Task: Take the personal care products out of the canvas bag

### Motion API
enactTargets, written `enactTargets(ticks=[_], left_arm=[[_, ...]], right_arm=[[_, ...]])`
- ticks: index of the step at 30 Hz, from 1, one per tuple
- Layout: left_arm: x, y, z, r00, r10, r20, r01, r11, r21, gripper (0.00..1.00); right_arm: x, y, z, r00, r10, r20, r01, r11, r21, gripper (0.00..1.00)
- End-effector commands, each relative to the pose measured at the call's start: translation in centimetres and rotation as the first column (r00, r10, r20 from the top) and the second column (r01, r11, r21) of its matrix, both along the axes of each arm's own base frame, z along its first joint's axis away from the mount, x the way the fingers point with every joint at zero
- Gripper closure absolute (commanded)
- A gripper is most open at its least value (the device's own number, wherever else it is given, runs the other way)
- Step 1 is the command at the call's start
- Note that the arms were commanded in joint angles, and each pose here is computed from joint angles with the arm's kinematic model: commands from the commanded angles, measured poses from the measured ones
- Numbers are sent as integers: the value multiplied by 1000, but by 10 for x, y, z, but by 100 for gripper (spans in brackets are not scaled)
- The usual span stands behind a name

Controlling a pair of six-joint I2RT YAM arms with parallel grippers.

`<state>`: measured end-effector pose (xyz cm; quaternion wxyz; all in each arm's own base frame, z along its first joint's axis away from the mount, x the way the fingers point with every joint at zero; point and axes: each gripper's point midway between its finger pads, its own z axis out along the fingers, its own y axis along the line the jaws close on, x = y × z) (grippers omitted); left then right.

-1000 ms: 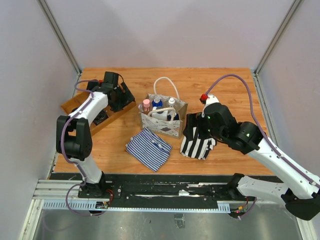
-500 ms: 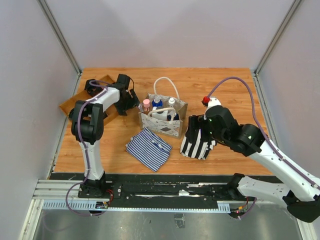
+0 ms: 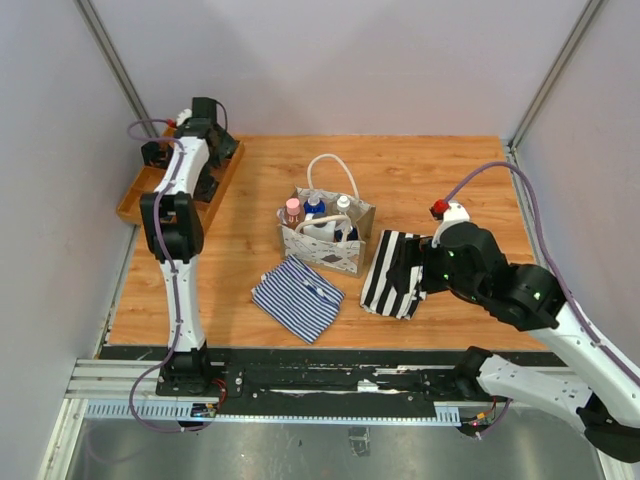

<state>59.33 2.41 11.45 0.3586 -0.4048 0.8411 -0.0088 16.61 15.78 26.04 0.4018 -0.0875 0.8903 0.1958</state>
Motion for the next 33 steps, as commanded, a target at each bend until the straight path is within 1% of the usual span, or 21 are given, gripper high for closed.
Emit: enactTargets(ticks=[1,4,5,6,8,10,11,12,14,15,17,18,19,20,21,22,23,25,29,31,33], left_arm=[[8,49,34,978,180,102,-184,983,31,16],[5,32,54,981,143,134,-143,990,-15,20],[-1,21,75,977,115,181,-111,993,-30,22],[-10,13,85,974,104,200,-101,995,-22,24],[-39,-15,115,968,48,248,-62,997,48,24],[-71,-49,127,963,-47,264,23,995,95,22],[-88,-67,130,959,-90,267,71,994,79,21],[-102,-85,129,949,-159,274,151,987,52,22],[-138,-109,123,942,-224,249,234,972,-12,22],[-153,-123,124,921,-285,267,304,952,-32,23],[-188,-134,120,906,-339,252,362,931,-49,24],[-202,-141,124,886,-377,271,403,914,-46,24],[-218,-145,123,873,-405,272,433,900,-51,24],[-233,-147,126,865,-416,282,447,893,-53,25],[-248,-151,124,851,-440,287,472,880,-50,25],[-261,-155,128,832,-464,302,501,864,-51,25],[-276,-156,135,820,-475,318,516,855,-54,25],[-300,-164,135,787,-523,327,569,820,-58,25],[-335,-163,120,769,-575,279,615,784,-82,25],[-348,-159,111,772,-579,262,617,782,-91,25],[-358,-155,101,775,-579,255,616,781,-100,25]], right_arm=[[-11,-3,-3,1000,4,-26,-4,1000,17,1],[-10,-6,-7,1000,-2,-21,1,1000,-4,1],[-9,-7,-8,1000,-7,-16,7,1000,-13,1],[-7,-8,-9,1000,-14,-12,13,1000,-27,2],[-1,-8,-10,1000,-18,-6,18,998,-58,1],[5,-6,-16,1000,-22,-3,22,996,-91,1],[9,-3,-19,1000,-22,-6,22,994,-107,1],[12,-1,-24,1000,-23,-16,21,992,-128,1],[19,-1,-35,998,-47,-33,40,983,-179,1],[22,-3,-42,996,-76,-44,65,976,-210,1],[28,-12,-58,988,-134,-71,108,951,-290,0],[30,-13,-68,984,-146,-100,108,943,-314,8],[34,-13,-81,977,-160,-140,104,934,-342,29],[37,-12,-91,972,-168,-167,100,930,-355,52],[41,-9,-100,967,-172,-188,96,929,-358,88],[45,-8,-108,962,-181,-206,97,928,-360,98],[49,-5,-116,958,-181,-221,92,928,-361,99],[58,-3,-133,945,-196,-261,93,928,-360,99],[70,-3,-169,896,-234,-378,92,929,-358,99],[75,1,-185,869,-231,-439,78,938,-338,99],[82,0,-202,842,-244,-480,75,936,-344,99]])
